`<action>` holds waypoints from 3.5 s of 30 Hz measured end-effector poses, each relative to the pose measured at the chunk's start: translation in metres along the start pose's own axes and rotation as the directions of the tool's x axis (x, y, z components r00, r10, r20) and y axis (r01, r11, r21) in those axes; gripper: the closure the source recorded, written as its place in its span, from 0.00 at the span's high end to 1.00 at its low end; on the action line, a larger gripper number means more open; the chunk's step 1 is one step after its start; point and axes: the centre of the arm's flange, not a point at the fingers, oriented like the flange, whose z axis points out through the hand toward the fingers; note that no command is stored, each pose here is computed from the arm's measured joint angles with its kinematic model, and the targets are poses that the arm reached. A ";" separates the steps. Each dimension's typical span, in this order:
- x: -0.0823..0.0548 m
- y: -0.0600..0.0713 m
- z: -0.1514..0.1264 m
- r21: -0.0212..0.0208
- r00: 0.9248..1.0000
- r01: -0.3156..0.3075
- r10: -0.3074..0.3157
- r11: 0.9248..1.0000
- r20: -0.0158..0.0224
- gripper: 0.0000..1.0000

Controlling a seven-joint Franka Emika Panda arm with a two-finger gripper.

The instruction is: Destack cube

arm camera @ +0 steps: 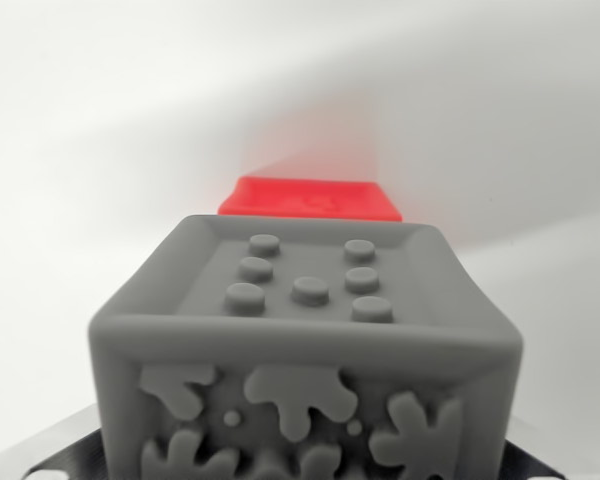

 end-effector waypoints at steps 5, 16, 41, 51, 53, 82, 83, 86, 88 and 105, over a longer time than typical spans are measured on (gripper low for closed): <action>0.000 0.000 -0.014 0.000 1.000 0.000 0.000 1.000 -0.001 0.00; 0.000 0.000 -0.047 0.002 1.000 0.000 0.000 1.000 -0.003 0.00; 0.036 0.011 -0.039 -0.005 0.998 -0.062 0.062 0.998 -0.001 0.00; 0.054 0.016 -0.033 -0.006 0.996 -0.093 0.093 0.996 -0.001 0.00; 0.058 0.017 -0.031 -0.006 0.995 -0.100 0.100 0.995 -0.001 0.00; 0.110 0.031 -0.014 -0.005 0.983 -0.184 0.184 0.983 -0.001 0.00; 0.112 0.031 -0.013 -0.005 0.982 -0.188 0.188 0.982 -0.001 0.00; 0.117 0.033 -0.011 -0.005 0.981 -0.195 0.195 0.981 -0.002 0.00; 0.121 0.034 -0.010 -0.005 0.979 -0.202 0.202 0.979 -0.002 0.00; 0.151 0.042 0.001 -0.006 0.968 -0.249 0.249 0.968 -0.001 0.00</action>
